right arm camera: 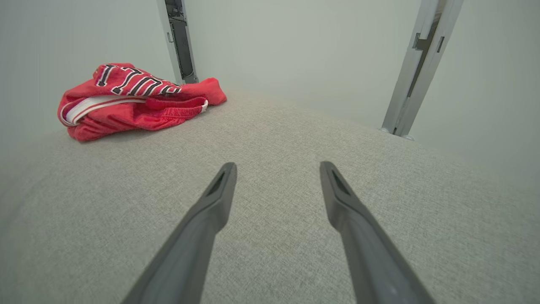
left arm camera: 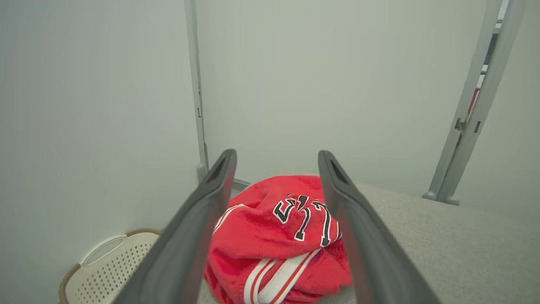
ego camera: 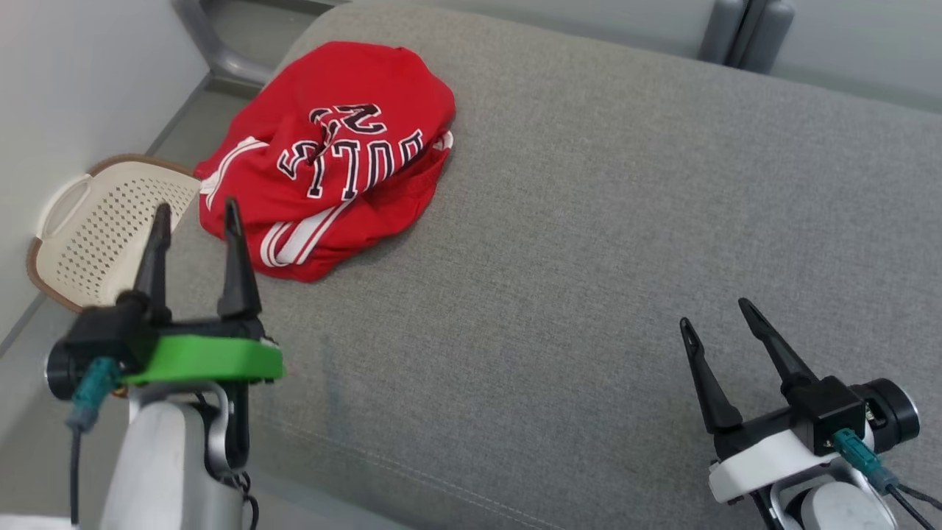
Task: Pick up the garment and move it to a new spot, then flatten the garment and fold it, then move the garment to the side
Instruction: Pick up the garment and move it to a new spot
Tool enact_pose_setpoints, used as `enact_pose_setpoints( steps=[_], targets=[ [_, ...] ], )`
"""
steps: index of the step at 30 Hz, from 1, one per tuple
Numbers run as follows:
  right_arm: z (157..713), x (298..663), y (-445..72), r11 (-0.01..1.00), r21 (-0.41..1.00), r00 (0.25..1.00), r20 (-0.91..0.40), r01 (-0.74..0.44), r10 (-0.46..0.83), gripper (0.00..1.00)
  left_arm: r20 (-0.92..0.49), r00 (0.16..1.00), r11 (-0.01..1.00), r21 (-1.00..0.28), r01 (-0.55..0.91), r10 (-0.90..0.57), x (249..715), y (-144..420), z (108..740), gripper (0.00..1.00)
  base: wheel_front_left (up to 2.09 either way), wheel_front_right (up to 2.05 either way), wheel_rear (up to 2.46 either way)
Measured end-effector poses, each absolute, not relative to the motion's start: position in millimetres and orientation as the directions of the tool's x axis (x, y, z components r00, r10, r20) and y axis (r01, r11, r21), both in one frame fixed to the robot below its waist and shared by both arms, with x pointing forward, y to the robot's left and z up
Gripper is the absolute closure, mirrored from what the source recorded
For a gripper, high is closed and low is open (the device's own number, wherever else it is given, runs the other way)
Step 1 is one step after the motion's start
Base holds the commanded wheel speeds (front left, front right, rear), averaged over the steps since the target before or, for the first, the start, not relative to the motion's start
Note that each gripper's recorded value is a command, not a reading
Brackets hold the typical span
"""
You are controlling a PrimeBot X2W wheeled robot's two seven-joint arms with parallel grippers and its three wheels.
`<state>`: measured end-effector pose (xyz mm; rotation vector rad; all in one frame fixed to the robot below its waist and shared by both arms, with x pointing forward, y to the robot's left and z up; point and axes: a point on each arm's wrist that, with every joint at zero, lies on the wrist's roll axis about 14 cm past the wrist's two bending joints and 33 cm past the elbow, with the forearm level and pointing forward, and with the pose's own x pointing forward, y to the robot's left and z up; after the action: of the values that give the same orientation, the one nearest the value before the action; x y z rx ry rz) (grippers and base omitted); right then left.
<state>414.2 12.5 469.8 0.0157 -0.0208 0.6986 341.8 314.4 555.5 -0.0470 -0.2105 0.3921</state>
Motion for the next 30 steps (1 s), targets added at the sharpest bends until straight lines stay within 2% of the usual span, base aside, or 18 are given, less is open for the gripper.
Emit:
enact_pose_setpoints(
  steps=[1, 9, 15, 16, 19, 21, 27, 28, 29, 30],
  targets=[
    [466.1, 417.3, 11.6, 0.762, -0.001, 0.762, 0.018, -0.648, 0.648, 0.0, 0.192, 0.899, 0.919, -0.107, -0.378, 0.393, 350.2, 320.1, 555.7, 0.0, 0.0, 0.0, 0.0],
    [425.1, 439.5, 0.6, 0.767, 0.022, 0.765, -0.046, -0.642, 0.642, 0.0, 0.104, 0.937, 0.943, -0.028, -0.332, 0.333, 440.6, 344.0, 539.2, 0.0, 0.0, 0.0, 0.0],
    [395.9, 442.7, -9.8, 0.78, 0.048, 0.774, -0.103, -0.624, 0.625, 0.0, -0.133, 0.938, 0.946, -0.013, -0.325, 0.321, 486.8, 354.7, 486.5, 0.0, 0.0, 0.0, 0.0],
    [390.2, 443.7, -13.8, 0.787, 0.055, 0.779, -0.113, -0.615, 0.617, 0.0, -0.227, 0.92, 0.944, -0.014, -0.331, 0.319, 495.7, 356.1, 465.4, 0.0, 0.0, 0.0, 0.0],
    [385.3, 445.3, -20.4, 0.796, 0.051, 0.787, -0.122, -0.603, 0.604, 0.0, -0.413, 0.862, 0.94, -0.04, -0.34, 0.294, 495.9, 348.9, 420.7, 0.0, 0.0, 0.0, 0.0],
    [382.8, 446.1, -25.4, 0.804, 0.048, 0.794, -0.128, -0.593, 0.594, 0.0, -0.489, 0.824, 0.938, -0.032, -0.344, 0.285, 492.2, 347.3, 399.8, 0.0, 0.0, 0.0, 0.0],
    [377.4, 450.7, -37.5, 0.824, 0.045, 0.814, -0.136, -0.564, 0.565, 0.0, -0.592, 0.757, 0.935, -0.017, -0.355, 0.276, 489.4, 343.6, 365.5, 0.02, 0.0, 0.0, 0.0],
    [376.8, 451.2, -38.7, 0.826, 0.044, 0.816, -0.137, -0.561, 0.562, 0.0, -0.606, 0.746, 0.935, -0.011, -0.354, 0.275, 487.9, 343.6, 361.4, 0.19, 0.0, 0.0, 0.0],
    [376.4, 451.4, -39.5, 0.828, 0.044, 0.817, -0.138, -0.559, 0.559, 0.0, -0.617, 0.738, 0.936, -0.006, -0.353, 0.274, 486.9, 343.9, 358.7, 0.54, 0.0, 0.0, 0.0],
    [376.9, 451.8, -39.9, 0.829, 0.043, 0.818, -0.136, -0.558, 0.558, 0.0, -0.627, 0.73, 0.936, -0.004, -0.352, 0.272, 486.3, 344.0, 357.4, 0.73, 0.0, 0.0, 0.0]
  ],
)
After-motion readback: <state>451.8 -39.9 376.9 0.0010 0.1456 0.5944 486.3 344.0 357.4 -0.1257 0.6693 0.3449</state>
